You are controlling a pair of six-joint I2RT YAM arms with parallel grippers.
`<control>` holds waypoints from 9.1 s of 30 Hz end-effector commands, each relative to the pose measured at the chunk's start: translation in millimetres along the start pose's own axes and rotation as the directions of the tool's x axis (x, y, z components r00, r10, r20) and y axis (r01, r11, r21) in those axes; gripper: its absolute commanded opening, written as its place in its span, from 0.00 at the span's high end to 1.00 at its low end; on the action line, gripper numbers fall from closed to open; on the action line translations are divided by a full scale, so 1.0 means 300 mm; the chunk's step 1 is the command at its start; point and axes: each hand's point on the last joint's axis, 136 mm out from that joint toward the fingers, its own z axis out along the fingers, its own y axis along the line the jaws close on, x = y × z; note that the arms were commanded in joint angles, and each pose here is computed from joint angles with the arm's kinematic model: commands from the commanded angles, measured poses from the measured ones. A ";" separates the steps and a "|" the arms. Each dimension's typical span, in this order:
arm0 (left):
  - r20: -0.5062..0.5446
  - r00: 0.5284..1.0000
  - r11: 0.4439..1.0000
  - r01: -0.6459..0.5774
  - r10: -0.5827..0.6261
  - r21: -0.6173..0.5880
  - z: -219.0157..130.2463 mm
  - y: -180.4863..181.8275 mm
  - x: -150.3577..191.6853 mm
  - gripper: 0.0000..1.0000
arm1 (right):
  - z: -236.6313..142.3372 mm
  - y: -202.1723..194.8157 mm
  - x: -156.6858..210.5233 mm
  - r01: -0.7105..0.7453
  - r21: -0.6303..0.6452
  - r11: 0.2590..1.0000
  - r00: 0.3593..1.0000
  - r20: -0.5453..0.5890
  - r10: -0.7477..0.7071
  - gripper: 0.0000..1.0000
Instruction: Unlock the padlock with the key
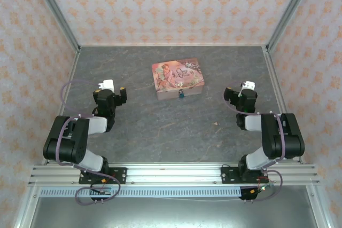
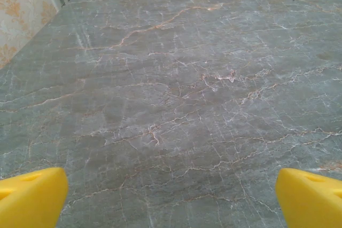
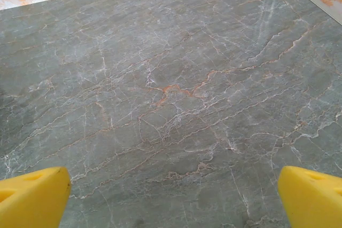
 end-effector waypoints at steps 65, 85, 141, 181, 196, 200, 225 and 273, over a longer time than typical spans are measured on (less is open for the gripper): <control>-0.135 0.955 0.790 0.295 -0.265 0.537 -0.317 -0.661 -0.371 0.02 | -0.439 0.249 0.432 -0.127 -0.015 0.992 0.357 -0.934 0.031 0.55; -0.144 0.956 0.803 0.291 -0.254 0.520 -0.304 -0.660 -0.361 0.02 | -0.385 0.257 0.447 -0.108 -0.017 0.994 0.351 -0.936 0.022 0.75; -0.288 0.895 0.334 0.401 -0.341 0.853 -0.597 -1.112 -0.672 0.47 | -0.528 0.885 -0.506 -0.626 -0.676 0.388 0.777 -0.499 0.384 1.00; -0.072 0.997 0.319 0.066 0.007 0.945 -0.787 -1.015 -0.698 1.00 | -0.785 0.823 -0.539 -0.267 -0.937 0.226 0.963 -0.270 0.017 0.39; -0.045 0.997 0.217 0.030 0.068 0.976 -0.859 -1.024 -0.707 1.00 | -0.863 0.956 -0.517 -0.204 -0.975 0.083 0.970 -0.213 -0.119 0.53; -0.048 0.997 0.224 0.034 0.059 0.974 -0.854 -1.018 -0.709 1.00 | -0.870 0.939 -0.499 -0.184 -0.978 0.099 0.973 -0.196 -0.122 0.52; -0.041 0.996 0.188 0.025 0.081 0.982 -0.865 -1.013 -0.698 1.00 | -0.864 0.922 -0.468 -0.184 -0.981 0.063 0.970 -0.192 -0.147 0.54; -0.058 0.990 0.186 0.033 0.128 0.982 -0.844 -1.024 -0.647 1.00 | -0.848 0.916 -0.522 -0.145 -0.982 0.125 0.986 -0.154 -0.070 0.92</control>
